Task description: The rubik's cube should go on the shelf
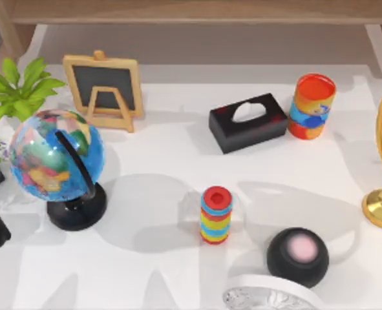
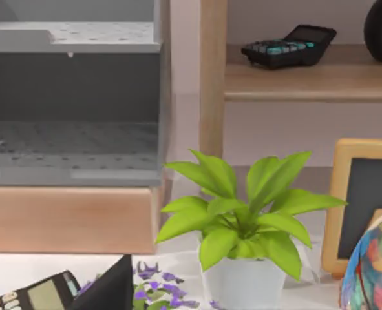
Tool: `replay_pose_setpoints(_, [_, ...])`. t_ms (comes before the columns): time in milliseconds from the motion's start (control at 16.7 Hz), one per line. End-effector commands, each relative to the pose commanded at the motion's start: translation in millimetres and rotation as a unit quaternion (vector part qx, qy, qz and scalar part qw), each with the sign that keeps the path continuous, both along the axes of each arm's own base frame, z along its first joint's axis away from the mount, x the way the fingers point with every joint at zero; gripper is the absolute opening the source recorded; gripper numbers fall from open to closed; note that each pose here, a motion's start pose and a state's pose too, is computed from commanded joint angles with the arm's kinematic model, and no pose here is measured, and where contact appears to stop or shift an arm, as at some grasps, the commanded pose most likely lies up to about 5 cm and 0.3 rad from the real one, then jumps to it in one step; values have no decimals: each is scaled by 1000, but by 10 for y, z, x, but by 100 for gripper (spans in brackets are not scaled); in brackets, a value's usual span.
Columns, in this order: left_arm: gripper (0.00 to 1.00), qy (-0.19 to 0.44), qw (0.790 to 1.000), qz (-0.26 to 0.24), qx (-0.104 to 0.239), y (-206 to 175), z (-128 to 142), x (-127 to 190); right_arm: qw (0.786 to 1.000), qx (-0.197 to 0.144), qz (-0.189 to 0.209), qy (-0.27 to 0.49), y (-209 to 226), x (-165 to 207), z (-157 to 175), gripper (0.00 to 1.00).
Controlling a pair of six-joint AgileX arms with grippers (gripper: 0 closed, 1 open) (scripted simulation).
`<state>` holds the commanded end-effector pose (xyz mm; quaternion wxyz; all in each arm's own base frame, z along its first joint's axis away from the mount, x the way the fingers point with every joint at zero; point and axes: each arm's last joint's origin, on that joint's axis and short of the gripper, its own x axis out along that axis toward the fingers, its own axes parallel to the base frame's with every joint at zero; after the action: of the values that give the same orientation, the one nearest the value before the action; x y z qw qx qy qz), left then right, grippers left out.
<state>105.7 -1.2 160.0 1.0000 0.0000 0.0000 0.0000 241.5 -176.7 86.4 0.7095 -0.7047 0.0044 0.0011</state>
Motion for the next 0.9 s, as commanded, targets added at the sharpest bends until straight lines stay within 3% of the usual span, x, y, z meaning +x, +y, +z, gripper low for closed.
replay_pose_setpoints(120, [100,0,1000,0,0,0,0,0,1000,0,0,0,0,0,0,98])
replay_pose_setpoints(180, [100,0,1000,0,0,0,0,0,1000,0,0,0,0,0,0,100])
replay_pose_setpoints(900, [100,0,1000,0,0,0,0,0,1000,0,1,0,2,-87,-1,100])
